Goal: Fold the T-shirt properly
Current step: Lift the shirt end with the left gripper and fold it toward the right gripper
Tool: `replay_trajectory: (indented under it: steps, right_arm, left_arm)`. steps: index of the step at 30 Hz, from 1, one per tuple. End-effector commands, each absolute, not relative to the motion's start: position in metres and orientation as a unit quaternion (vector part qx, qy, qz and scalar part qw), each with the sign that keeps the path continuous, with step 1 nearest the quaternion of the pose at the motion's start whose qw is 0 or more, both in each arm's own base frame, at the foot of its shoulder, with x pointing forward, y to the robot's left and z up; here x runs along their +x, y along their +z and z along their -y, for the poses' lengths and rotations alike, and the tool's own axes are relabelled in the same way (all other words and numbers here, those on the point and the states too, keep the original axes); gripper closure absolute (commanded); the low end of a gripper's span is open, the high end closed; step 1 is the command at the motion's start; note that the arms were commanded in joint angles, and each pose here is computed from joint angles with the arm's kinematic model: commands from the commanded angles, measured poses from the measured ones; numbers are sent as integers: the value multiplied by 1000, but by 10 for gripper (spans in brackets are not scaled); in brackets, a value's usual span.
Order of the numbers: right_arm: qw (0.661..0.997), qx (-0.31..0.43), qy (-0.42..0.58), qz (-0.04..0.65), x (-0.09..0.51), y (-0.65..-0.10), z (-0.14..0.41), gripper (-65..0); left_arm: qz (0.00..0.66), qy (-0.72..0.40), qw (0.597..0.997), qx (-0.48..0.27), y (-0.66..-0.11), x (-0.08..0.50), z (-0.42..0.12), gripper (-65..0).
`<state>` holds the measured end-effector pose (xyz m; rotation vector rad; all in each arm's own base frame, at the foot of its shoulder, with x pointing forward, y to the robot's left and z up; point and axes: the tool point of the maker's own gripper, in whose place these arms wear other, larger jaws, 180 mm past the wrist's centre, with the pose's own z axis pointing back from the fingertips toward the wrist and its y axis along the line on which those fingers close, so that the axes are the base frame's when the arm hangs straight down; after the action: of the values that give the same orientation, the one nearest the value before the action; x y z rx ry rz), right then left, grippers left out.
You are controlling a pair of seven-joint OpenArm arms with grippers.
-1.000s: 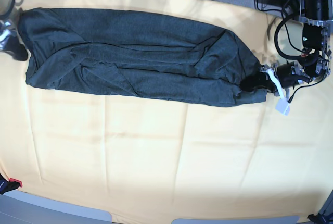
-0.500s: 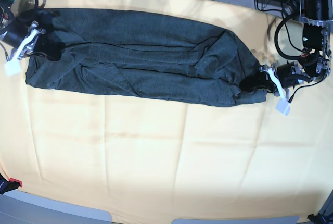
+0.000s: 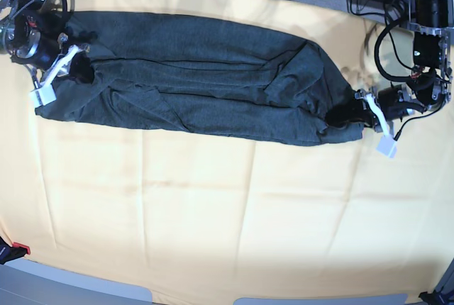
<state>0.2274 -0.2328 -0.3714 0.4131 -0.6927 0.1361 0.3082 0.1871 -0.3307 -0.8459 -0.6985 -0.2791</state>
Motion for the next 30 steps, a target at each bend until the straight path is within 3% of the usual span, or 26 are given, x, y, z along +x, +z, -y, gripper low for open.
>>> replay_trajectory:
  steps: [1, 6, 14, 21, 30]
  right_arm:
    - [912, 186, 75, 358, 236, -362, 238, 0]
    - [919, 166, 75, 350, 231, -370, 242, 0]
    - [919, 167, 75, 348, 229, -371, 242, 0]
    - [920, 167, 75, 348, 229, -371, 242, 0]
    - [920, 167, 75, 347, 229, -371, 242, 0]
  left_arm:
    - [355, -142, 829, -408, -311, 317, -190, 0]
    - [329, -152, 820, -443, -305, 305, -180, 0]
    - [354, -216, 795, -442, -274, 303, -155, 0]
    - [377, -304, 749, -452, -238, 283, -110, 0]
    - [355, -309, 702, -534, -249, 260, -31, 0]
